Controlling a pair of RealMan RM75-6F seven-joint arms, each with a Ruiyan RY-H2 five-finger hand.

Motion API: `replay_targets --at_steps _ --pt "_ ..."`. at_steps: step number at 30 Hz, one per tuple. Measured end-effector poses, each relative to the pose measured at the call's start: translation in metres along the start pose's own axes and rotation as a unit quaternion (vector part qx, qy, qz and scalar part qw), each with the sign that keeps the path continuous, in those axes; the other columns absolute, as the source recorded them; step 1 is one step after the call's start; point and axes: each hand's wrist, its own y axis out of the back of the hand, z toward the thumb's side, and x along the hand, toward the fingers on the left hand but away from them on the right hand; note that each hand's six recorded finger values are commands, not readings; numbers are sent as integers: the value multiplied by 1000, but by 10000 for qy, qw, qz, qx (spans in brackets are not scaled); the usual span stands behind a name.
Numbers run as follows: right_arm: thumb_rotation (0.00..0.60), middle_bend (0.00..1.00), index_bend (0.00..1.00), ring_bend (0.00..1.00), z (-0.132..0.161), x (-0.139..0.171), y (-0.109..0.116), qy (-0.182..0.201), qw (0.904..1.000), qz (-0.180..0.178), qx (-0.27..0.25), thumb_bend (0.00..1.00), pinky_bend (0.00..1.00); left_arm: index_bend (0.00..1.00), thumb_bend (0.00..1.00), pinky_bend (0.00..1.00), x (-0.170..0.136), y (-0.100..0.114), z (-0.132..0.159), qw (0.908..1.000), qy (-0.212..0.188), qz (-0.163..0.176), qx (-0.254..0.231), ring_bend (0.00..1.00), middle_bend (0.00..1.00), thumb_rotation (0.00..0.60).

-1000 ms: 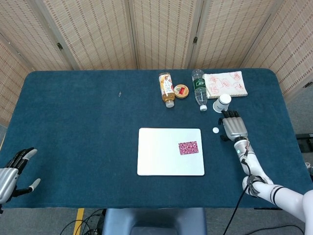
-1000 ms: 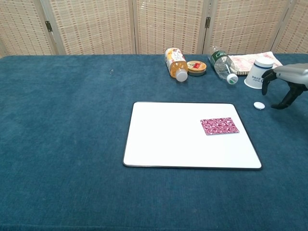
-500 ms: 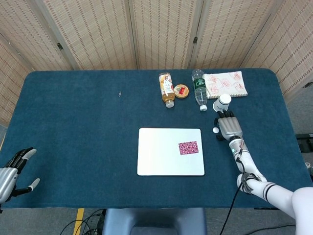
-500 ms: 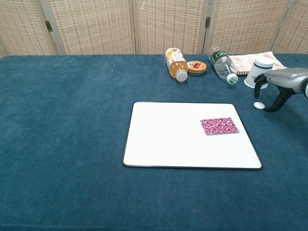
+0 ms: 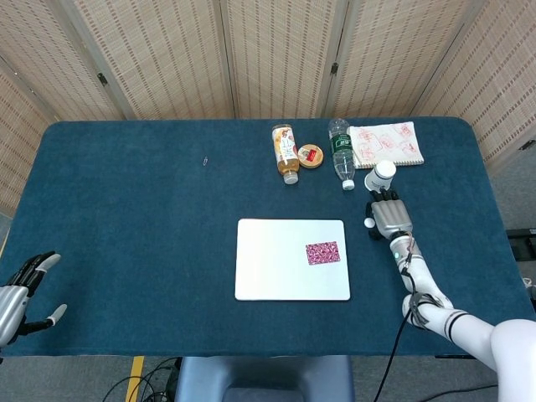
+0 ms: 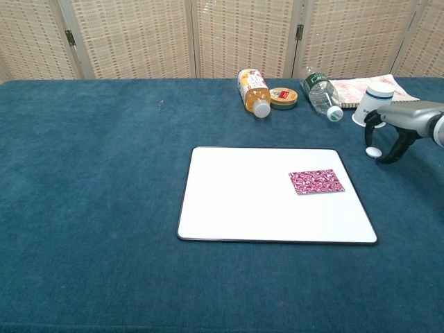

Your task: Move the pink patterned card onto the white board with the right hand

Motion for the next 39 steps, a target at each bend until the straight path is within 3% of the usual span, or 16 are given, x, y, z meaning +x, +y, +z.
replay_targets --at_steps 16,23,31,39 --pt "600 146 548 0 5 -8 1 39 10000 -25 -34 252 0 89 340 231 3 -2 -2 10000 37 -33 4 75 84 600" --pt "600 149 552 0 8 -2 8 126 9997 -130 -149 252 0 86 340 231 3 -3 0 10000 -4 -32 19 75 84 600" --pt "600 149 552 0 35 17 15 556 9977 -59 -394 252 0 86 340 231 1 -2 4 10000 -62 -3 18 75 84 600" --pt "600 149 552 0 71 41 15 1056 9940 1 -282 252 0 86 340 231 -4 2 5 9999 -108 48 -17 75 84 600"
